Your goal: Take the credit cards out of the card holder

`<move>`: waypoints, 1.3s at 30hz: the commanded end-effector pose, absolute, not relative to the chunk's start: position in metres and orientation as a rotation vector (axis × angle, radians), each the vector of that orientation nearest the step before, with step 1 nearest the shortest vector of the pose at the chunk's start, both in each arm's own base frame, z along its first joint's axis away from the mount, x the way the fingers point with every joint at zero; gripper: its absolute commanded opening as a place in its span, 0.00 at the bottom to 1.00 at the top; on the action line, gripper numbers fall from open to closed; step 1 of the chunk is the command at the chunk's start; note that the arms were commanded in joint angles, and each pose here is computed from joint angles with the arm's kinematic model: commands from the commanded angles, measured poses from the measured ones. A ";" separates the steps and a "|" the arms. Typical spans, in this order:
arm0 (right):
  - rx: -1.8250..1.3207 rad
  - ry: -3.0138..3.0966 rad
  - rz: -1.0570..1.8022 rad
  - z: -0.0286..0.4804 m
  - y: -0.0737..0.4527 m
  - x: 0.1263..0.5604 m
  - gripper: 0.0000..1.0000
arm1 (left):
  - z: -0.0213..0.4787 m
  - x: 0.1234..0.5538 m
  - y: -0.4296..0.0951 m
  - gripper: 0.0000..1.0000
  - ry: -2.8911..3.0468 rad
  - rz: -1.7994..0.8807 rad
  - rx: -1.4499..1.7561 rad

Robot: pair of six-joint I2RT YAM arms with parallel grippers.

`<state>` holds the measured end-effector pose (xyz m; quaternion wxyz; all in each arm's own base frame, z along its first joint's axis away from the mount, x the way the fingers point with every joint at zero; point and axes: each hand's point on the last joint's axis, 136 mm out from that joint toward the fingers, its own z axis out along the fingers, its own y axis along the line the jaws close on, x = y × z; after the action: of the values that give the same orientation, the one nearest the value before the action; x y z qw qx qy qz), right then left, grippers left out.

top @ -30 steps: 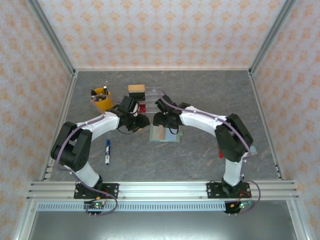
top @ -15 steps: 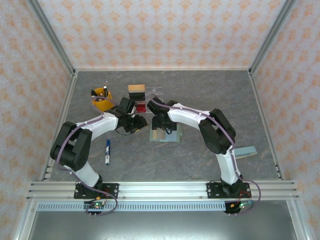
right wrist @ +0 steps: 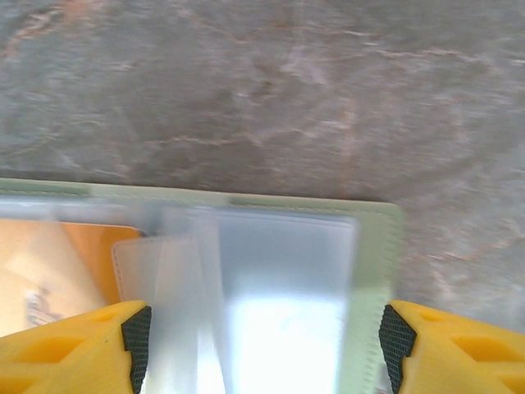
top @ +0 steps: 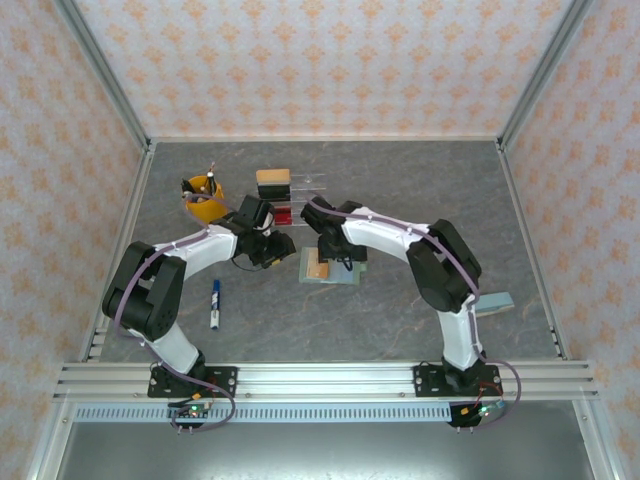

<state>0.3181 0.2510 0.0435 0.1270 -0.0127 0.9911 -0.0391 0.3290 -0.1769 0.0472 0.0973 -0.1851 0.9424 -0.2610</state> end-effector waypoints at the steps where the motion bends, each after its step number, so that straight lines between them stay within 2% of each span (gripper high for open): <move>1: 0.012 2.831 -0.230 0.064 0.217 0.318 0.74 | 0.053 0.337 -0.181 0.42 2.772 -0.807 -0.539; 9: 0.137 2.719 -0.252 0.095 0.187 0.325 0.66 | 0.060 0.339 -0.190 0.42 2.758 -0.861 -0.501; 16: 0.028 2.683 0.324 0.126 0.251 0.323 0.63 | 0.063 0.340 -0.207 0.38 2.756 -0.906 -0.440; 21: 0.012 2.758 0.571 0.106 0.287 0.316 0.45 | 0.063 0.340 -0.222 0.33 2.766 -0.921 -0.391; 32: 0.108 2.817 0.813 0.066 0.295 0.321 0.23 | 0.046 0.344 -0.234 0.23 2.797 -0.914 -0.433; 39: 0.124 2.837 0.820 0.052 0.297 0.325 0.19 | 0.034 0.343 -0.230 0.21 2.823 -0.878 -0.472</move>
<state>0.3202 0.2926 0.0533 0.0919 0.0389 0.9594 0.2638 0.3312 -0.2278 0.0305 0.0601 -0.1510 0.9423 -0.2925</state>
